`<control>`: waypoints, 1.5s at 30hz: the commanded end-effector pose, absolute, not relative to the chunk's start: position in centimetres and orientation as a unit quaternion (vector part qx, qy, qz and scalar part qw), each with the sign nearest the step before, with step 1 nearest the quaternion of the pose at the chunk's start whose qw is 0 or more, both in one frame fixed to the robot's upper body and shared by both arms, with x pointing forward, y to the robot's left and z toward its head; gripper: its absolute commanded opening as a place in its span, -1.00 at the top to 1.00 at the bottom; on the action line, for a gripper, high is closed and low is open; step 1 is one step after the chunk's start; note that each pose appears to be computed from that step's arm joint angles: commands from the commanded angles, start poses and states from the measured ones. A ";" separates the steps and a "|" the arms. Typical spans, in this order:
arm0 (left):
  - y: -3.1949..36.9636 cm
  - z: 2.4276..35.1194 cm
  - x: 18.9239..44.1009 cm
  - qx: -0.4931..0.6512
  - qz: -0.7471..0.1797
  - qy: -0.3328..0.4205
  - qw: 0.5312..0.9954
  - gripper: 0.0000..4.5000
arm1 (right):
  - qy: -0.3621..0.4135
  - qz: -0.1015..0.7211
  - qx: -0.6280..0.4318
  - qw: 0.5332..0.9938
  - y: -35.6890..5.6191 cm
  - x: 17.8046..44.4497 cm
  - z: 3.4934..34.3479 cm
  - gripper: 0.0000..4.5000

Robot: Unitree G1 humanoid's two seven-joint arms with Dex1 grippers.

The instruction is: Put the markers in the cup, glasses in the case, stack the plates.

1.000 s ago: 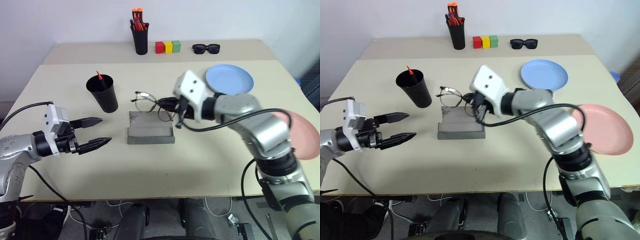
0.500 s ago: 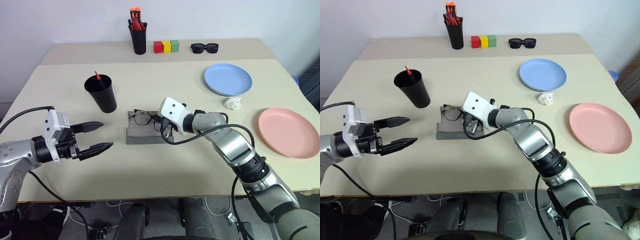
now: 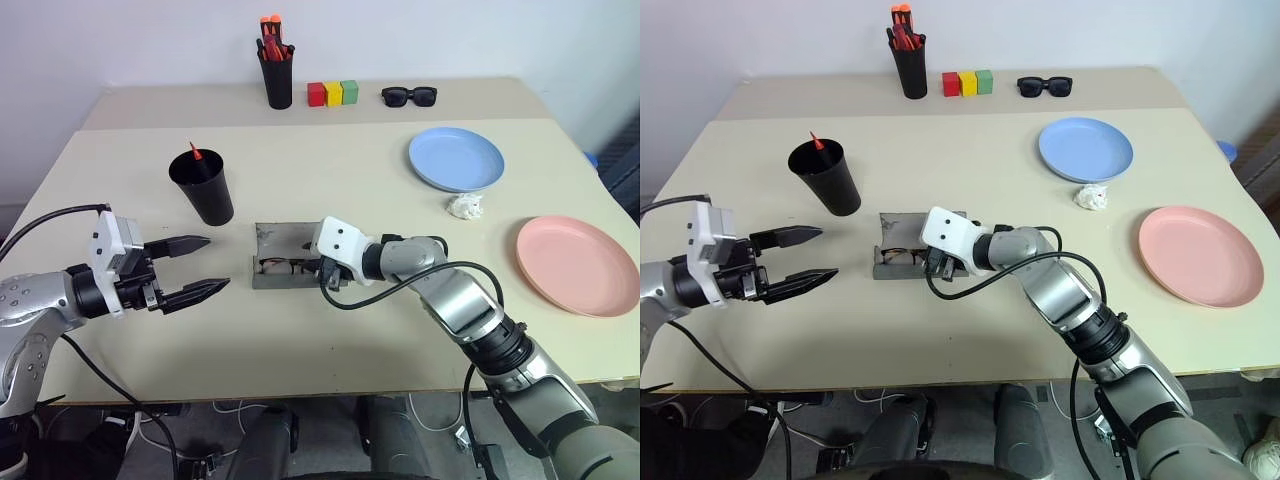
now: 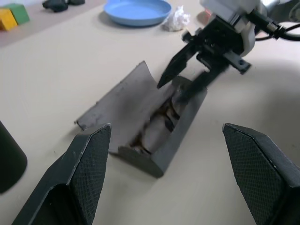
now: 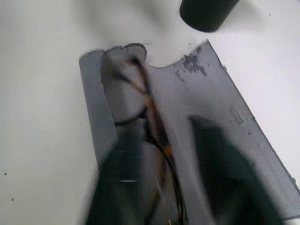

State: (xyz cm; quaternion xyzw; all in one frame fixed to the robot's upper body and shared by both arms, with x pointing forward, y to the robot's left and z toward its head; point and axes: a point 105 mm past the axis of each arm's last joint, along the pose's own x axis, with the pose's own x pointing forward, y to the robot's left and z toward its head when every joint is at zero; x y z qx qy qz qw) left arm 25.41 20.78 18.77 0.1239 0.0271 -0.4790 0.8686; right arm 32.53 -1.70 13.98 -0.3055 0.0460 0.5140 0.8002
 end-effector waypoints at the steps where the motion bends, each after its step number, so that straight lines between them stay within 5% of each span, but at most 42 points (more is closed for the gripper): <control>1: 20.5 19.2 25.4 0.138 -0.484 0.017 0.864 -0.74 | 0.010 0.513 -0.296 0.806 -1.6 32.7 16.0 -0.53; 3: 20.5 19.2 25.5 0.139 -0.482 0.015 0.865 -0.74 | -0.002 0.504 -0.283 0.816 -1.8 32.9 16.7 -0.98; 12: 18.8 19.4 27.7 0.138 -0.451 -0.018 0.881 -0.74 | -0.100 0.495 -0.022 0.863 -5.0 32.4 23.8 -0.98; 16: 16.6 20.3 28.9 0.105 -0.443 -0.054 0.889 -0.74 | -0.096 0.505 -0.004 0.858 -9.3 30.8 23.0 -0.98; 24: 15.4 20.6 36.2 0.163 -0.329 -0.054 0.929 0.97 | -0.044 0.546 -0.051 0.835 -11.1 26.7 19.6 -1.00; 31: 12.7 18.5 39.7 0.149 -0.313 0.005 0.938 0.97 | -0.060 0.511 -0.069 0.855 -10.9 27.3 19.5 -1.00; 45: 10.4 17.1 38.5 0.070 -0.411 0.106 0.903 0.97 | -0.065 0.506 -0.060 0.858 -9.8 27.2 18.8 -1.00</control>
